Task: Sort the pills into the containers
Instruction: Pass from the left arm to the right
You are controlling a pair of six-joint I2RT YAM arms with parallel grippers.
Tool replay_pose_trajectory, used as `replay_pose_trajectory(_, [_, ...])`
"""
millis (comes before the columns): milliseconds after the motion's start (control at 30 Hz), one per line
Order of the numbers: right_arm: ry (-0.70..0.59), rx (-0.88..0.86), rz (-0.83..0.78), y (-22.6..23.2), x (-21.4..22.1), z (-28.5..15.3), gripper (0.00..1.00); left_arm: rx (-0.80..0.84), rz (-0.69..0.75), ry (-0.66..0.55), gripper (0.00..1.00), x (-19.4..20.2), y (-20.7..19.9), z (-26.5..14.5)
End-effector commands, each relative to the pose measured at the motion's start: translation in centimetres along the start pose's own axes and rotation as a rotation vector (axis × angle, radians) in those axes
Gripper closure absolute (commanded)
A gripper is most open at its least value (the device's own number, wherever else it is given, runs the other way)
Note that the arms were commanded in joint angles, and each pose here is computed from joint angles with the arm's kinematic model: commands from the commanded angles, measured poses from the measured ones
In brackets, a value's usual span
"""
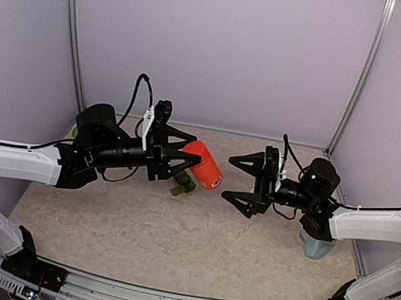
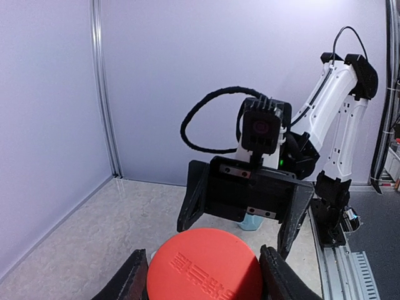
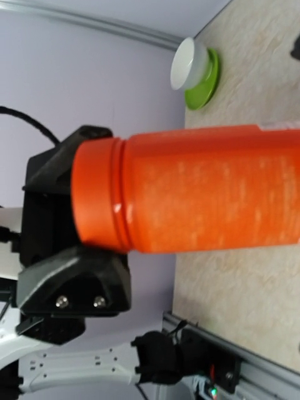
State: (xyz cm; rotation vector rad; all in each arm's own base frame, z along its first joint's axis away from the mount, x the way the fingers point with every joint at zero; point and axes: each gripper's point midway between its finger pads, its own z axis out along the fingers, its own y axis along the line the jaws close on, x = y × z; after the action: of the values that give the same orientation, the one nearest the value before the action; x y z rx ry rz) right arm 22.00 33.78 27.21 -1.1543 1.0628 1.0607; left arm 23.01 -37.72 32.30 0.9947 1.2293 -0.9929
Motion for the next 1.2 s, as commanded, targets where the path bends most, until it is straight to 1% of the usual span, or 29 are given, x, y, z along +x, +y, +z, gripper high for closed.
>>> replay_pose_trajectory(0, [-0.091,-0.062,-0.007,0.5,-2.3,0.6,0.05,0.056,0.027,-0.147,0.71,-3.7,-1.6,-0.7])
replay_pose_trajectory(300, [-0.106,0.005,0.049,-0.8,-1.8,2.2,0.07,0.076,0.019,-0.196,0.71,-4.2,-2.1,0.2])
replay_pose_trajectory(467, [-0.128,-0.012,0.066,-0.6,-2.2,2.6,0.08,0.081,0.012,-0.199,0.71,-3.8,-2.1,0.7])
replay_pose_trajectory(600, [-0.120,-0.046,0.083,-0.3,-2.1,3.4,0.12,0.083,0.012,-0.207,0.71,-3.8,-2.0,0.9])
replay_pose_trajectory(833, [-0.115,-0.063,0.100,0.0,-1.5,3.8,0.15,0.086,0.010,-0.216,0.71,-4.0,-2.0,1.1])
replay_pose_trajectory(1167, [-0.114,-0.104,0.122,0.5,-1.2,4.3,0.24,0.088,0.005,-0.213,0.71,-3.7,-1.9,1.4])
